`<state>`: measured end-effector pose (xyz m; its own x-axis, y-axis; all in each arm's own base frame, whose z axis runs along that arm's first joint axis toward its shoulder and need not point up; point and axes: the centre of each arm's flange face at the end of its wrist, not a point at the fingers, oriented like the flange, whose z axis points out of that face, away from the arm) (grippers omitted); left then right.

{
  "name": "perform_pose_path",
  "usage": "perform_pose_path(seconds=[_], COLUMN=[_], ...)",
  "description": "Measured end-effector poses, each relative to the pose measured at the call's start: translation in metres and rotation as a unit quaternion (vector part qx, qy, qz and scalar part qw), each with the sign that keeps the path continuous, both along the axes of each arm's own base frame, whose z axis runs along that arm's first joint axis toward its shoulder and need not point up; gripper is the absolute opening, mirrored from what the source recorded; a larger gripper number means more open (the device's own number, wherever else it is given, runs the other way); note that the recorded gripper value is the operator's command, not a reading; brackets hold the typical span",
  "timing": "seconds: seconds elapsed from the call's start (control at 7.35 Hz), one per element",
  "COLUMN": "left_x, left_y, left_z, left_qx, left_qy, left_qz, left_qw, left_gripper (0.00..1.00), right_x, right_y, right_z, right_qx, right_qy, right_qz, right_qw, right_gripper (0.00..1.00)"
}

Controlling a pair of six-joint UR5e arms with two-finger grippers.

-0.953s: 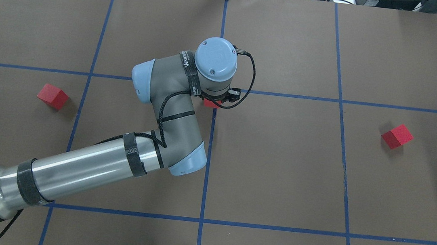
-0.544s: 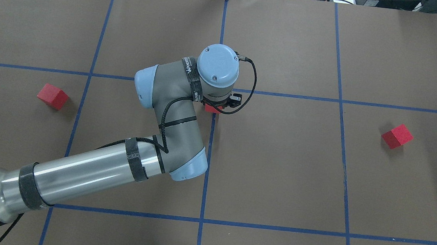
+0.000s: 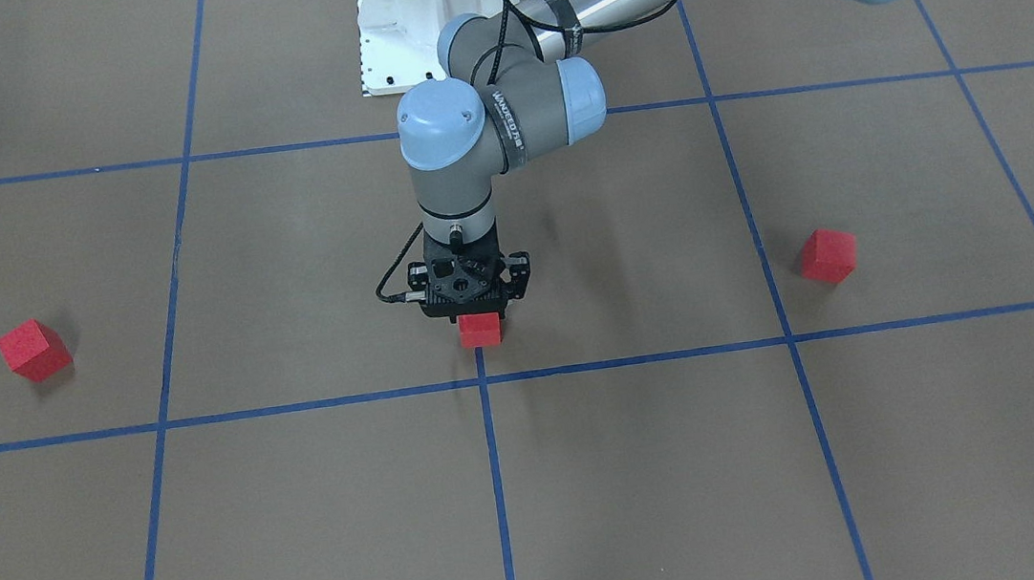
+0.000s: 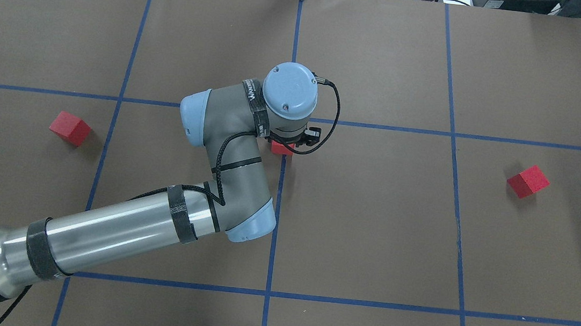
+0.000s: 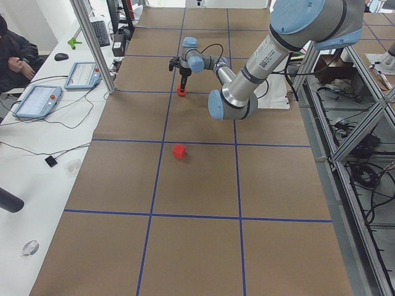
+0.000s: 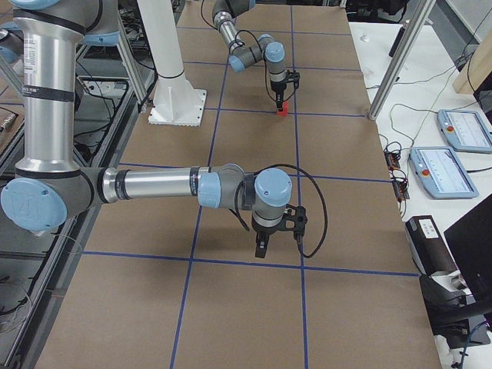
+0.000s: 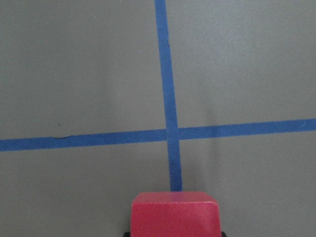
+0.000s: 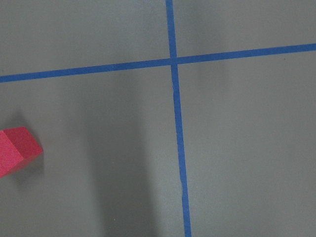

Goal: Form red blocks into L shape at center
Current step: 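Carry the cube to the grid center and set it down, then open the left gripper and withdraw it while the right arm reaches in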

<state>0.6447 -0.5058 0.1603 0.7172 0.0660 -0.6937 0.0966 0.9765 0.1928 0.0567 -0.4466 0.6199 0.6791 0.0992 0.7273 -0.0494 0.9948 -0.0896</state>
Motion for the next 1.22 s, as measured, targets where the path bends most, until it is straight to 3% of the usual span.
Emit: perform_pose_path(seconds=[0.41, 0.82, 1.22], left_x=[-0.003, -0.041, -0.12], left_y=[-0.002, -0.022, -0.054], left_z=[-0.004, -0.027, -0.018], left_qx=[0.005, 0.006, -0.007], left_qy=[0.007, 0.034, 0.068], left_qz=[-0.001, -0.006, -0.007], left_qw=[1.0, 0.9994, 0.9977], left_gripper=[0.99, 0.99, 0.99], right_x=[0.0, -0.011, -0.087], right_y=[-0.003, -0.035, -0.06], right_z=[-0.005, -0.049, -0.084], right_qx=[0.005, 0.049, 0.084], right_qy=[0.0, -0.001, -0.004], right_qz=[0.0, -0.01, -0.082], right_qw=[1.0, 0.9987, 0.9931], right_gripper=[0.99, 0.99, 0.99])
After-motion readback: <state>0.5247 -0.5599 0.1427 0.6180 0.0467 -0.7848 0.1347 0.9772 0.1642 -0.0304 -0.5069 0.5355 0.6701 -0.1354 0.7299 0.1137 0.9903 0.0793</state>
